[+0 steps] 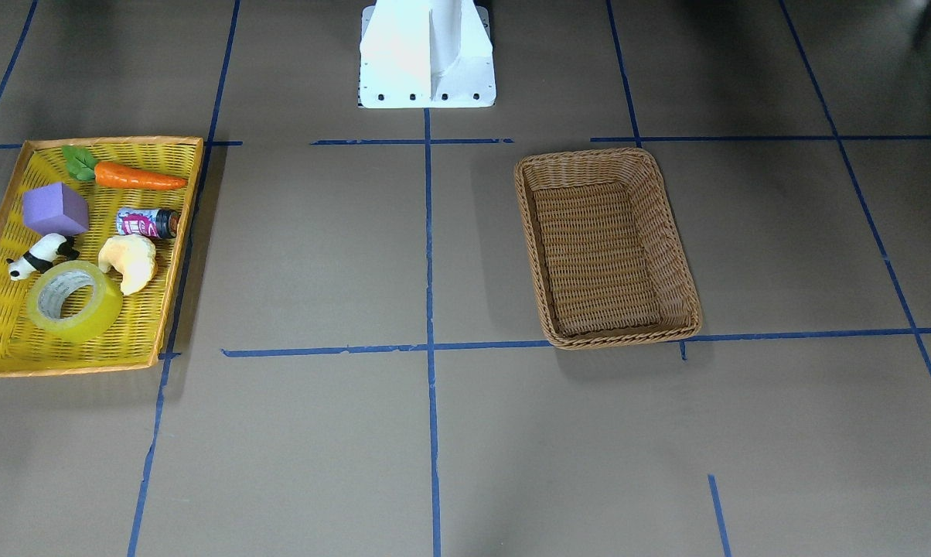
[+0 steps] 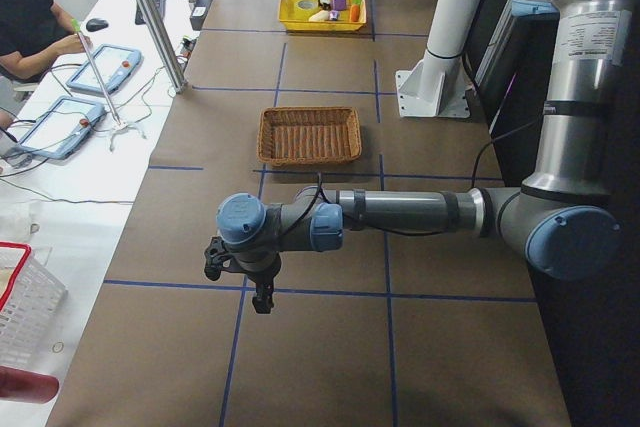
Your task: Move tape to another basket
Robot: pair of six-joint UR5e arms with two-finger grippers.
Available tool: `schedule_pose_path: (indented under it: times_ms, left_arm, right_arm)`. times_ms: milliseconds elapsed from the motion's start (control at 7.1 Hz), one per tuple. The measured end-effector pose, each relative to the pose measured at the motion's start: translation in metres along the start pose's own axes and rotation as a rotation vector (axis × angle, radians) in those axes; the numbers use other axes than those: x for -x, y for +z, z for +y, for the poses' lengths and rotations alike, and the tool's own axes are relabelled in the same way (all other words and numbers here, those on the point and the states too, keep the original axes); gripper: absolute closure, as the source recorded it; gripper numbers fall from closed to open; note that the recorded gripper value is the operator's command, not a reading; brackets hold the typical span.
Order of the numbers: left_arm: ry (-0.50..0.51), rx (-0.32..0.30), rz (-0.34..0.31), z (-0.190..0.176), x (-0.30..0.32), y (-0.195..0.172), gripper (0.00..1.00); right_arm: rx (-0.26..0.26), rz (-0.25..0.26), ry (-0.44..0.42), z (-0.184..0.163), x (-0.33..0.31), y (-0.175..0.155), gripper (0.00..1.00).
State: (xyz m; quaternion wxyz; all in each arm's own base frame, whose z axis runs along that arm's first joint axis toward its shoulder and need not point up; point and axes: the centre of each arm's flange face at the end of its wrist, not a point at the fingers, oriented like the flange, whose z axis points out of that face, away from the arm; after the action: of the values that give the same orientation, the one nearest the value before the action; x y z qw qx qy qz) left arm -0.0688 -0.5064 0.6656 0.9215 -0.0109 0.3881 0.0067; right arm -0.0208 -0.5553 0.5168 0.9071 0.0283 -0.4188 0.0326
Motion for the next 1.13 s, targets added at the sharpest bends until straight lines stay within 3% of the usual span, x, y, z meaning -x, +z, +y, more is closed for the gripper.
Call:
schedule_pose_path:
  times_ms: [423,846,1128]
  left_arm:
    - [0.0,0.0,0.002,0.0,0.0,0.0,0.0]
    - [0.0,0.0,0.002,0.0,0.0,0.0,0.0]
    - [0.001,-0.001,0.002,0.0,-0.001,0.0,0.0]
  right_arm:
    - [-0.015,-0.022,-0.126,0.011,0.038,0.036,0.0]
    - [-0.024,0.028,-0.19,0.021,0.081,0.087,0.0]
    - [-0.023,0.036,-0.19,0.029,0.096,0.121,0.0]
